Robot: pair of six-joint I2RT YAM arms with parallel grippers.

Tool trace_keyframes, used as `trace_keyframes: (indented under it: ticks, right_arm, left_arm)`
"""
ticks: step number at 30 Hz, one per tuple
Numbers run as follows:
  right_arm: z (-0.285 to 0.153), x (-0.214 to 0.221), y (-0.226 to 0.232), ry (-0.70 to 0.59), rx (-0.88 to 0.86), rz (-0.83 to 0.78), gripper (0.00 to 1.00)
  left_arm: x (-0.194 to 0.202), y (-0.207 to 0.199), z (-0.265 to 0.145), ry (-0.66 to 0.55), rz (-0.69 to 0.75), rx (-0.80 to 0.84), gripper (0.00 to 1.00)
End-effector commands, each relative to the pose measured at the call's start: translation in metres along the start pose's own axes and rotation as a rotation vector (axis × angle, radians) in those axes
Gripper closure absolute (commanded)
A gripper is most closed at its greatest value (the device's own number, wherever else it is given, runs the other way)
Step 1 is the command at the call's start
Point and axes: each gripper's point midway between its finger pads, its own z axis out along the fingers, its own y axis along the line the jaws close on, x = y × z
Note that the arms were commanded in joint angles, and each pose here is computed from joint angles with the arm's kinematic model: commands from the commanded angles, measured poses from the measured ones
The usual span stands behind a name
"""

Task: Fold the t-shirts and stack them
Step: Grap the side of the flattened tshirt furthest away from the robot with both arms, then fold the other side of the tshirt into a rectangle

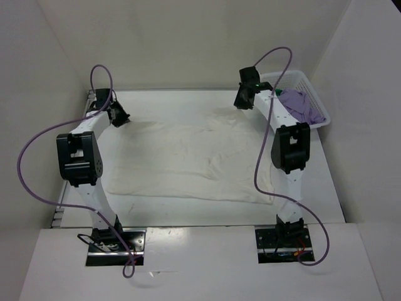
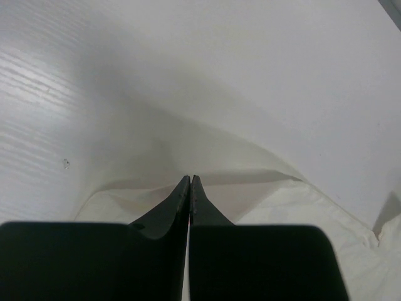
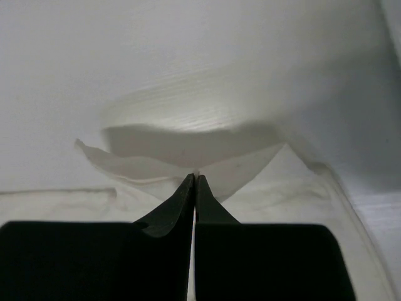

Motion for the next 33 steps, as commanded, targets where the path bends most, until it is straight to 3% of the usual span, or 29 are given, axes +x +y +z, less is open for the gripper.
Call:
trace_keyframes:
  ticks: [1,15,20,26,33]
  right_arm:
    - [-0.061,-0.030,-0.008,-0.112,-0.069,0.057,1.00]
    - [-0.154,0.114,-0.094,0.069,-0.017,0.071,1.00]
    - [-0.178,0.140,-0.110,0.097,-0.001,0.079,1.00]
    - [-0.210,0.142,-0.116,0.106,0.015,0.097,1.00]
    - [-0.227,0.187,-0.125,0.262,0.016,0.112,1.00]
  left_arm:
    - [-0.020,-0.011,-0.030,-0.067,-0.009,0.058,1.00]
    - [0.022,0.051,-0.064,-0.025,-0.028,-0.040,1.00]
    - [0.033,0.060,-0.067,-0.010,-0.038,-0.056,1.00]
    - [0.033,0.072,-0.079,-0.018,-0.084,-0.099,1.00]
    - [0.039,0.076,-0.099,-0.035,-0.103,-0.117,1.00]
